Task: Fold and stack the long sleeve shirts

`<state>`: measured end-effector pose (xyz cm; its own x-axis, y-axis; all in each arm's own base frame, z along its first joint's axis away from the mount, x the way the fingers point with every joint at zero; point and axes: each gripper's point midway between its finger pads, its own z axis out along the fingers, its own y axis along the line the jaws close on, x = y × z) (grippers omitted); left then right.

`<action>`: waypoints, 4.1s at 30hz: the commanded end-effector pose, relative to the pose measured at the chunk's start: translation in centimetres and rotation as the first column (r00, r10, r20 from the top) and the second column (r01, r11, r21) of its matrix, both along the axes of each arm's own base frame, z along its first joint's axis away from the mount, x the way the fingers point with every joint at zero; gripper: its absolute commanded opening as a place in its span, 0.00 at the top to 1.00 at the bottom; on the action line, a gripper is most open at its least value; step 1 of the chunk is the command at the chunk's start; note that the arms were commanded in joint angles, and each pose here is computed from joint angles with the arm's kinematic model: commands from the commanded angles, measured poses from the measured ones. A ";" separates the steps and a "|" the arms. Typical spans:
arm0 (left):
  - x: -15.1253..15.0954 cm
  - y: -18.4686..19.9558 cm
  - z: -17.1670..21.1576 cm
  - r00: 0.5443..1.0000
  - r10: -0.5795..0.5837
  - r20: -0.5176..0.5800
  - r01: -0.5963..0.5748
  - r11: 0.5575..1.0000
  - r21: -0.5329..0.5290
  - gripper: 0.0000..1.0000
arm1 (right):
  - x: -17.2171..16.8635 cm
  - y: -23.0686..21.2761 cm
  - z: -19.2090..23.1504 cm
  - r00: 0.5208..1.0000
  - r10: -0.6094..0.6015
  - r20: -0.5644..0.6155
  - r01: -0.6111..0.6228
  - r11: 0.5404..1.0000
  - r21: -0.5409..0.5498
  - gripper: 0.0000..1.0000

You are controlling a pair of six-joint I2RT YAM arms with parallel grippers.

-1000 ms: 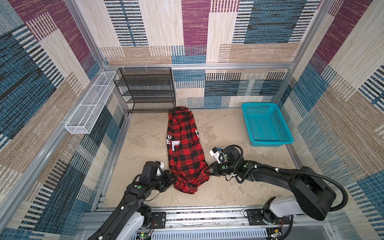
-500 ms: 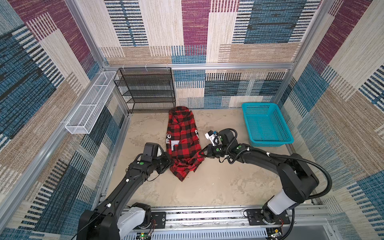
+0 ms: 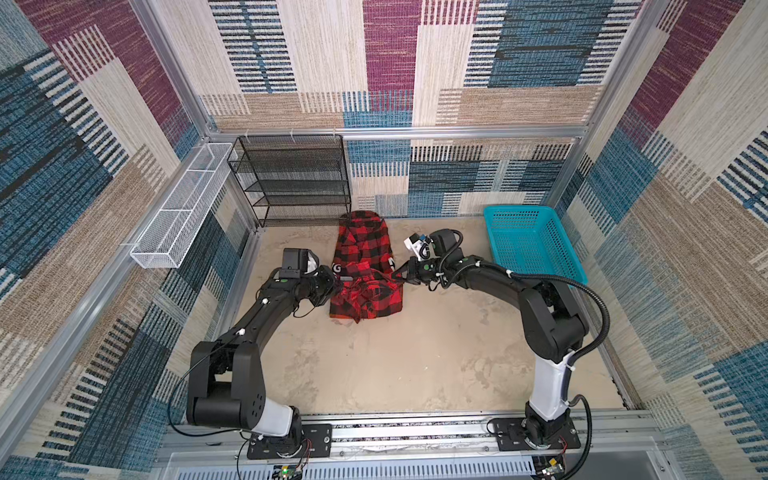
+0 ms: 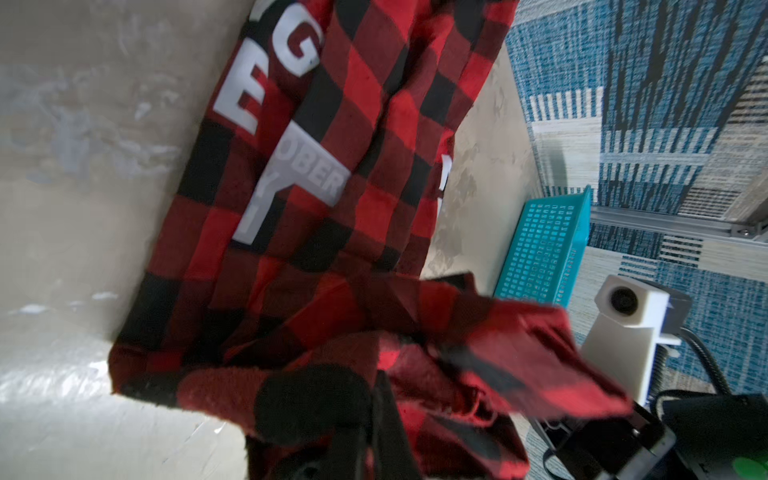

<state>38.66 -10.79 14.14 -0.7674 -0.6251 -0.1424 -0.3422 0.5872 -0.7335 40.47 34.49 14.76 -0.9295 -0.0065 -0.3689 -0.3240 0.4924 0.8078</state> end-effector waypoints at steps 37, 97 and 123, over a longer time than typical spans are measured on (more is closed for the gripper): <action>9.1 4.6 0.2 0.993 0.065 0.096 -0.065 0.998 -0.001 0.42 | -2.7 7.9 0.0 0.988 0.056 0.147 -0.027 0.981 -0.192 0.41; 11.1 5.1 -1.0 0.986 0.167 0.017 -0.155 0.944 -0.290 0.01 | 4.0 18.3 -1.8 0.970 -0.181 0.161 0.180 0.983 0.022 0.30; 11.7 7.7 1.2 0.983 0.171 0.067 -0.152 0.961 -0.230 0.01 | 10.9 14.4 3.7 0.942 -0.269 0.201 0.255 0.962 0.097 0.32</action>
